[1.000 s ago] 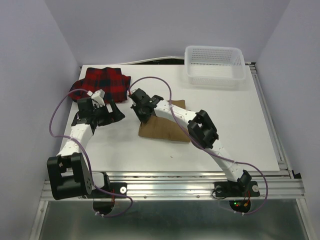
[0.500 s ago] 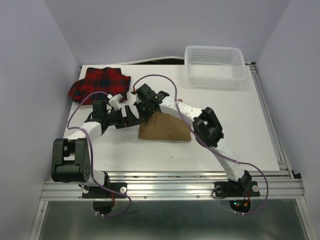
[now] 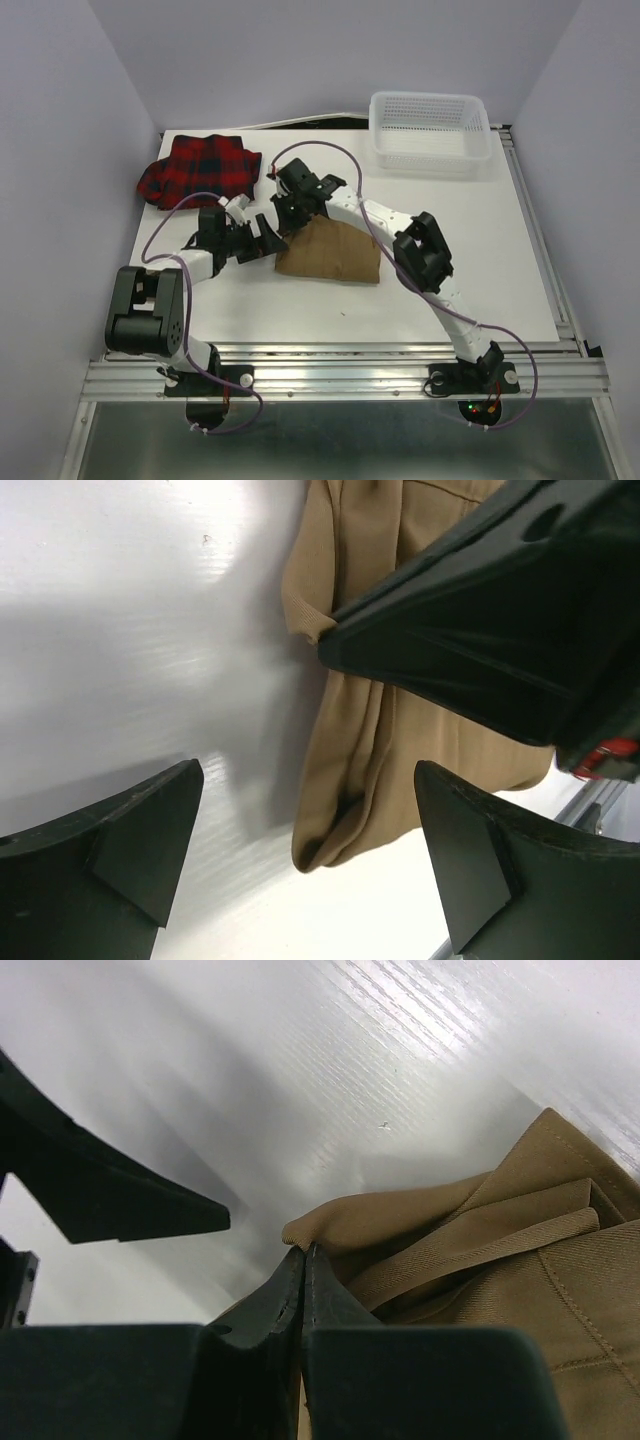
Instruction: Fold and stack the skirts
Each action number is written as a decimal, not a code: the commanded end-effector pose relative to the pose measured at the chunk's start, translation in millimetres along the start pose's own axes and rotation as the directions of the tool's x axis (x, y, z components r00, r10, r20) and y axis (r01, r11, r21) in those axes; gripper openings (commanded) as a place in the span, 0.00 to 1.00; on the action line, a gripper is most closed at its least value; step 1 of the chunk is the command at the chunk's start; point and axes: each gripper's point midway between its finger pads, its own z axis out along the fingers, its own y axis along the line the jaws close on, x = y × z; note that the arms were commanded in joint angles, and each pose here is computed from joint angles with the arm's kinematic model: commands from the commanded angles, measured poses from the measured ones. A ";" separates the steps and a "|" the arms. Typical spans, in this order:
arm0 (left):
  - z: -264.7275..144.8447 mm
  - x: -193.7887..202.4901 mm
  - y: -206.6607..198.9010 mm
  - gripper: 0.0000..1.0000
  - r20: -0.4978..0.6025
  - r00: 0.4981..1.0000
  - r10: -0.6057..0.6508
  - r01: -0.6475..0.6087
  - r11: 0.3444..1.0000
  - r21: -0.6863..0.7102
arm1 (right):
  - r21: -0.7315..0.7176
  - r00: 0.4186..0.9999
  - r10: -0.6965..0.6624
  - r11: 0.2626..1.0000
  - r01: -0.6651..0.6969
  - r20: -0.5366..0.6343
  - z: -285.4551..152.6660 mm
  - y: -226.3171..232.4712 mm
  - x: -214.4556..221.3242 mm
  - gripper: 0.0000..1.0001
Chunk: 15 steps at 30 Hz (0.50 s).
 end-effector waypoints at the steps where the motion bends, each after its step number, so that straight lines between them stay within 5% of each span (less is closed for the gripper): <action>1: 10.9 -12.9 -10.5 0.99 0.029 0.998 0.048 -0.049 0.998 0.042 | -0.079 0.991 -0.006 0.997 0.017 0.134 -47.7 27.8 -43.9 0.01; 15: 40.4 13.4 -54.6 0.99 -0.084 0.993 -0.082 0.105 0.941 0.323 | -0.118 0.987 0.024 0.993 -0.005 0.159 -64.1 31.7 -56.9 0.01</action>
